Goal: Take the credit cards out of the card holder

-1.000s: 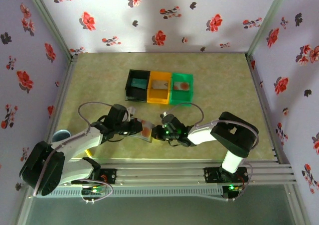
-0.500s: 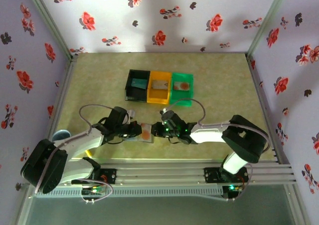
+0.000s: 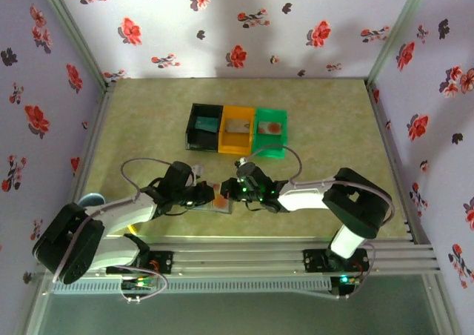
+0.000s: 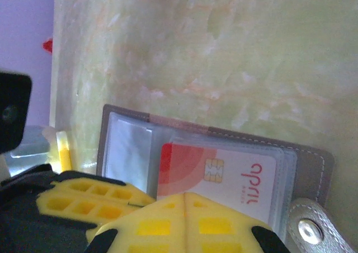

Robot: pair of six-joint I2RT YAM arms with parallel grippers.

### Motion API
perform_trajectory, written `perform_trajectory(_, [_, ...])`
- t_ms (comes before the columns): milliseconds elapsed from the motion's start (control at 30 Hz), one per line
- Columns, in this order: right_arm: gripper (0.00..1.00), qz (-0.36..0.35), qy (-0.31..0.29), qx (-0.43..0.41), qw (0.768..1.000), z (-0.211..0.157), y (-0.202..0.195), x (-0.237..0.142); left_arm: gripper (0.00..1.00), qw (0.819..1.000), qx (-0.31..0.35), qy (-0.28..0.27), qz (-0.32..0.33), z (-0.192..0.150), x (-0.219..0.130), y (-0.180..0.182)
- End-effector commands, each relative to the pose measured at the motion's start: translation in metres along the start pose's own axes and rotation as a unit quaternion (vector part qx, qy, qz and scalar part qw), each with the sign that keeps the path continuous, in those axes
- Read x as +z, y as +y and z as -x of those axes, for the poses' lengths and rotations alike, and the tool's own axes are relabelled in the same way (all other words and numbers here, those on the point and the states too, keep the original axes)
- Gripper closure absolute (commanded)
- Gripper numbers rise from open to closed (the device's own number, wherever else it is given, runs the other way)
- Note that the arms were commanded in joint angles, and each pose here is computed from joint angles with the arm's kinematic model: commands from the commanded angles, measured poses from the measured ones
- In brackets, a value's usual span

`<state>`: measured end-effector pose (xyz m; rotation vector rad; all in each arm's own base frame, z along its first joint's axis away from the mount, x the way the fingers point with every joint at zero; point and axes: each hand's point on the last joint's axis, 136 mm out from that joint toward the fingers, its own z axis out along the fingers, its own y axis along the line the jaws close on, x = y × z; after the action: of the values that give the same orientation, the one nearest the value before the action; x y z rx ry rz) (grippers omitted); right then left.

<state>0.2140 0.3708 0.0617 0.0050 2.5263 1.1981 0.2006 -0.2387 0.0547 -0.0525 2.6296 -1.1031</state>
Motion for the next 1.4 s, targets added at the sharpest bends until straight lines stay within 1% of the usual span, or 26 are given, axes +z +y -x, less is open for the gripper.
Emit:
perform_trajectory(0, [0.95, 0.012, -0.003, 0.026, 1.000, -0.005, -0.003, 0.009, 1.00, 1.000, 0.000, -0.015, -0.014, 0.004, 0.002, -0.006])
perform_trajectory(100, [0.96, 0.008, -0.005, 0.036, 0.999, -0.006, -0.011, 0.013, 1.00, 1.000, -0.002, -0.020, -0.020, 0.004, 0.002, -0.008])
perform_trajectory(167, [0.98, -0.008, -0.009, 0.042, 0.999, -0.008, -0.022, 0.014, 1.00, 1.000, -0.001, -0.023, -0.020, 0.005, 0.001, -0.009])
perform_trajectory(367, [0.99, -0.054, -0.036, 0.043, 0.997, -0.007, -0.049, 0.002, 1.00, 0.999, 0.002, -0.030, -0.021, 0.008, 0.000, -0.010])
perform_trajectory(467, [0.99, -0.078, -0.036, 0.038, 0.996, -0.009, -0.059, -0.001, 1.00, 0.999, 0.004, -0.033, -0.021, 0.010, -0.001, -0.011])
perform_trajectory(667, [0.99, -0.083, -0.034, 0.044, 0.995, -0.016, -0.072, -0.002, 1.00, 0.999, 0.008, -0.038, -0.026, 0.012, -0.003, -0.015])
perform_trajectory(967, [0.97, -0.051, -0.021, 0.016, 0.998, -0.014, -0.048, -0.004, 1.00, 0.999, 0.005, -0.032, -0.016, 0.008, -0.002, -0.008])
perform_trajectory(1167, [0.95, -0.036, -0.008, -0.002, 0.999, -0.017, -0.034, 0.000, 0.94, 0.999, -0.002, -0.042, -0.011, 0.010, -0.005, -0.005])
perform_trajectory(1367, [0.93, -0.028, 0.001, -0.012, 1.000, -0.019, -0.026, 0.002, 0.91, 0.999, -0.003, -0.045, -0.014, 0.010, -0.006, -0.005])
